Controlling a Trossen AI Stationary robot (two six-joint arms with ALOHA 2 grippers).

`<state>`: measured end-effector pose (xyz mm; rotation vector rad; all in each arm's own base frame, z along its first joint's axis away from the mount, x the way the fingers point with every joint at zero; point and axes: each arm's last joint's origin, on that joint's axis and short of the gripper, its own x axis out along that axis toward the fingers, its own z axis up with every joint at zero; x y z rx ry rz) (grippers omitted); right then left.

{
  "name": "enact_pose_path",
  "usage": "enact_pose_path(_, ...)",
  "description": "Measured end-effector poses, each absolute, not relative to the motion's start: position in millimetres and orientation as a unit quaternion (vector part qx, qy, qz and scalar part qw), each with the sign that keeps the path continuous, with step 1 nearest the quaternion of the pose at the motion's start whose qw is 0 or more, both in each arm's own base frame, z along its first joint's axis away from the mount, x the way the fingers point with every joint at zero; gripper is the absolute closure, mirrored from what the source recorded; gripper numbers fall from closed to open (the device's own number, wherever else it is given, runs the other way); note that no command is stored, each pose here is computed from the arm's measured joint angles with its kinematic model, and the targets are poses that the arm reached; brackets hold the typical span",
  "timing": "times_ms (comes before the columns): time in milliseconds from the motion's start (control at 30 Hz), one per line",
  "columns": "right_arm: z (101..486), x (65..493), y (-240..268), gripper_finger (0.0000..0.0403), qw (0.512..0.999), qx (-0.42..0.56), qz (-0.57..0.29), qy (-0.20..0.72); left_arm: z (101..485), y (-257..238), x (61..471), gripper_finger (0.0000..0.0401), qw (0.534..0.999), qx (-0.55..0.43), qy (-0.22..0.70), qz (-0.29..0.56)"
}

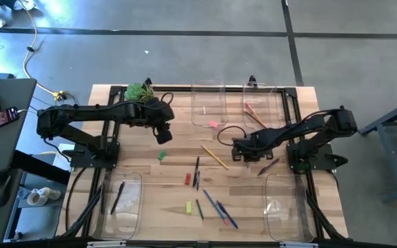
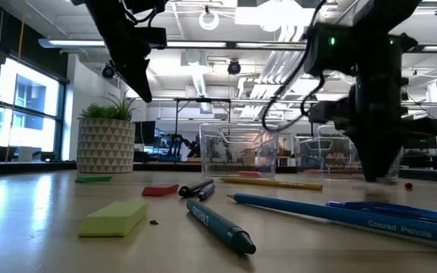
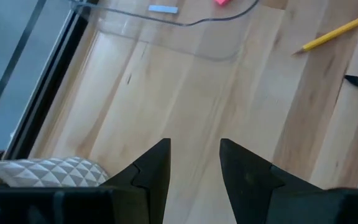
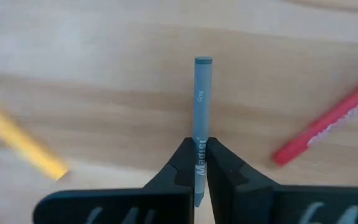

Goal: Sort crayons/erasers/pens/pencils in bins
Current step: Put the gray crayon into the bottom right transparent bin

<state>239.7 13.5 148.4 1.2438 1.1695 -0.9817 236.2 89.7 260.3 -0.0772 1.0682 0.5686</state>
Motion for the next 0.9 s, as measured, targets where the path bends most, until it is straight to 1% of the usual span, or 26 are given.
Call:
enact_pose_path(100,162,248,21,0.0402,0.582,0.519,-0.396,0.484,260,89,237,0.0275,0.825,-0.048,0.502,0.254)
enact_pose_path(333,210,273,40,0.0402,0.674,0.479,-0.347,0.444,260,88,237,0.0275,0.830,-0.073,0.497,0.241)
enact_pose_path(533,252,277,57,0.0402,0.724,0.421,-0.366,0.406,260,88,237,0.0275,0.831,-0.074,0.496,0.242)
enact_pose_path(700,282,273,69,0.0402,0.744,0.387,-0.384,0.386,260,88,238,0.0275,0.830,-0.086,0.493,0.248)
enact_pose_path(900,304,261,78,0.0402,0.745,0.356,-0.412,0.385,251,86,235,0.0275,0.822,-0.124,0.499,0.247)
